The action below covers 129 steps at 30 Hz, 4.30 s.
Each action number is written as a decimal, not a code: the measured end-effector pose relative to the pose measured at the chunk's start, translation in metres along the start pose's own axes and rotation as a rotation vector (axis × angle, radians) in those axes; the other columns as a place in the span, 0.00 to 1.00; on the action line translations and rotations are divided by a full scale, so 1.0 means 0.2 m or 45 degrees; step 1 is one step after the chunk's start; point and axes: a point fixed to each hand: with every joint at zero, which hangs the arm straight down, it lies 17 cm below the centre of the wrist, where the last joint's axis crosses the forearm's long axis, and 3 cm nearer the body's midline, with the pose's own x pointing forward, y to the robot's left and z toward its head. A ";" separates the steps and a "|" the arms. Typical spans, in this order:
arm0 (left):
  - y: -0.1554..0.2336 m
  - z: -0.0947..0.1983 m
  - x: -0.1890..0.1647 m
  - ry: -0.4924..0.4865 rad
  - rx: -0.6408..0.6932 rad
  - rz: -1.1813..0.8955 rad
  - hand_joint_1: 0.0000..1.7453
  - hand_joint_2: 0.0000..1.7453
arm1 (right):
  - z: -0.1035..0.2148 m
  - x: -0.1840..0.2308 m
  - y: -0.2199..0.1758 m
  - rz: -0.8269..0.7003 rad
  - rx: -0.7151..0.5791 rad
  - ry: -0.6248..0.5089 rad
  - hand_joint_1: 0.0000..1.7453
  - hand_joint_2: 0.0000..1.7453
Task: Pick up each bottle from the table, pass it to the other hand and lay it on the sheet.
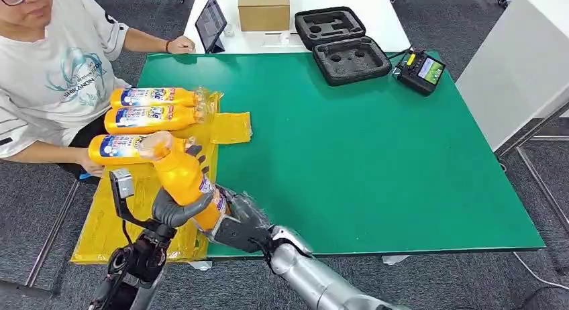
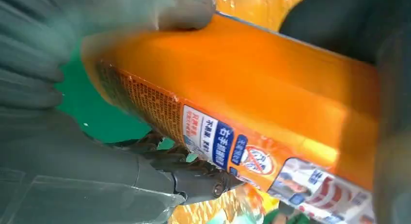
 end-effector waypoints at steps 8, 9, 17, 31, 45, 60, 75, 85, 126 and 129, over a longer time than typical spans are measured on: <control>0.04 0.03 -0.03 0.031 0.021 0.009 0.00 1.00 | 0.01 -0.05 0.06 0.068 0.085 0.042 1.00 1.00; 0.04 0.03 -0.03 0.032 0.021 0.008 0.28 1.00 | 0.01 -0.05 0.06 0.072 0.090 0.044 1.00 1.00; 0.05 0.03 -0.02 0.005 0.031 -0.024 1.00 1.00 | 0.02 -0.07 0.07 0.088 0.109 0.057 1.00 1.00; -0.03 0.03 -0.05 0.008 -0.039 -0.118 1.00 1.00 | 0.03 -0.08 0.06 0.106 0.086 0.042 0.00 1.00; -0.01 -0.04 0.20 -0.312 0.119 -0.734 1.00 1.00 | -0.04 0.23 -0.35 0.143 -0.373 -0.215 0.00 0.00; 0.00 -0.04 0.33 -0.471 0.192 -1.057 1.00 1.00 | 0.04 0.41 -0.61 0.152 -0.634 -0.344 0.00 0.00; 0.47 -0.13 0.04 0.066 -0.094 -2.363 1.00 1.00 | 0.36 1.00 -1.03 0.146 -1.073 -0.728 0.00 0.00; 0.81 0.00 -0.08 0.419 -0.201 -2.513 1.00 1.00 | 0.36 1.02 -1.04 0.122 -1.066 -0.749 0.00 0.00; 0.66 0.11 -0.28 0.609 -0.381 -1.294 0.00 0.00 | 0.26 0.90 -0.95 0.057 -0.912 -0.681 0.00 1.00; 0.63 0.10 -0.25 0.565 -0.344 -1.125 0.00 0.00 | 0.25 0.88 -0.92 0.073 -0.892 -0.666 0.00 1.00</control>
